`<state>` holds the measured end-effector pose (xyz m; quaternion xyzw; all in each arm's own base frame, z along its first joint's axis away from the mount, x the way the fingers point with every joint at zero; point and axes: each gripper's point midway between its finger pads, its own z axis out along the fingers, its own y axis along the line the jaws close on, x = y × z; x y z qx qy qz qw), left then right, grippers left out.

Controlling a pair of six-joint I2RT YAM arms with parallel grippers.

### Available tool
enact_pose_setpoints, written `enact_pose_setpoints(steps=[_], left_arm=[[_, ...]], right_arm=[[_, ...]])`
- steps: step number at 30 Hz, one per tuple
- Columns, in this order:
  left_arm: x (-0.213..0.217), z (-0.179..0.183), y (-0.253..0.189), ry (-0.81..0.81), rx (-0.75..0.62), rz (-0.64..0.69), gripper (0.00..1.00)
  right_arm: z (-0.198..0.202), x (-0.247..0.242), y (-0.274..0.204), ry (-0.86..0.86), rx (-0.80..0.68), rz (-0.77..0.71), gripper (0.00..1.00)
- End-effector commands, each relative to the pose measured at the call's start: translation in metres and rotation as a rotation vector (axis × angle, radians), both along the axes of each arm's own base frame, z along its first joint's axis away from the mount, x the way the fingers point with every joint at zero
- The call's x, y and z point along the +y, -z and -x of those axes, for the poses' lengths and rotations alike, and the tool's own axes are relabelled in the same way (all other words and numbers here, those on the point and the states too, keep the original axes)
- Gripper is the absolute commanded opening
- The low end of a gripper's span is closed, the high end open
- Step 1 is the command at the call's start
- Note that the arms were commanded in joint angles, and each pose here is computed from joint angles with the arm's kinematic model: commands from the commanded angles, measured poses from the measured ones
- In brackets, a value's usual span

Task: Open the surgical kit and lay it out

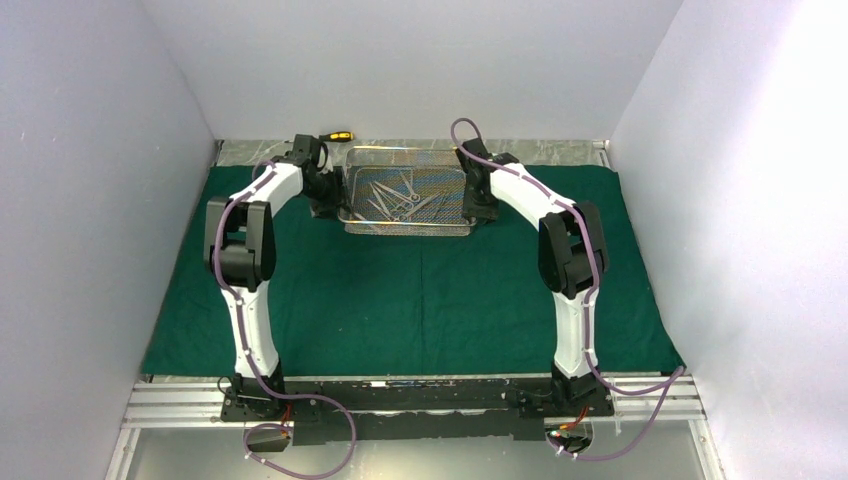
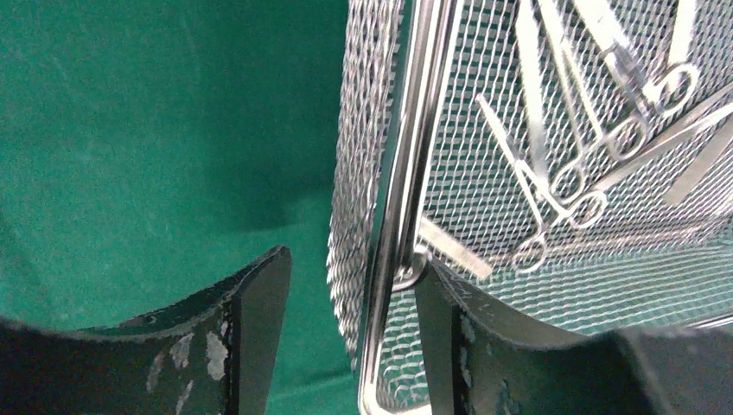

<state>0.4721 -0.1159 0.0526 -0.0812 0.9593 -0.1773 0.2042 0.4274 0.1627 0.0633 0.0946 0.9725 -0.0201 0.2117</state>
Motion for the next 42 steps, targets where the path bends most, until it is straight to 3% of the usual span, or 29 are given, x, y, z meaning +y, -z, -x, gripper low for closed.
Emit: enact_pose_setpoints(steps=[1,4,11,16,17,25,31,42], left_arm=[[0.001,0.005,-0.028,0.033,-0.105,-0.034,0.61],[0.005,0.006,-0.03,0.022,-0.127,-0.06,0.59],[0.006,0.001,-0.03,0.002,-0.13,-0.086,0.37],[-0.002,-0.002,-0.034,0.023,-0.143,-0.085,0.0],[-0.003,-0.003,-0.036,0.026,-0.148,-0.088,0.0],[-0.017,-0.019,-0.083,0.016,-0.27,-0.054,0.0],[-0.058,-0.028,-0.105,0.021,-0.352,-0.029,0.0],[-0.153,-0.029,-0.113,0.101,-0.425,0.037,0.0]], right_arm=[[-0.006,-0.001,-0.015,0.007,-0.074,0.017,0.49],[-0.006,-0.004,-0.017,0.016,-0.085,0.031,0.54],[-0.005,-0.007,-0.015,0.027,-0.09,0.044,0.3],[-0.01,-0.006,-0.016,0.015,-0.111,0.05,0.05],[-0.012,-0.005,-0.017,0.012,-0.117,0.052,0.0],[-0.025,-0.023,-0.068,0.077,-0.27,0.133,0.0],[-0.031,-0.061,-0.096,0.16,-0.365,0.254,0.0],[-0.021,-0.193,-0.093,0.359,-0.398,0.404,0.0]])
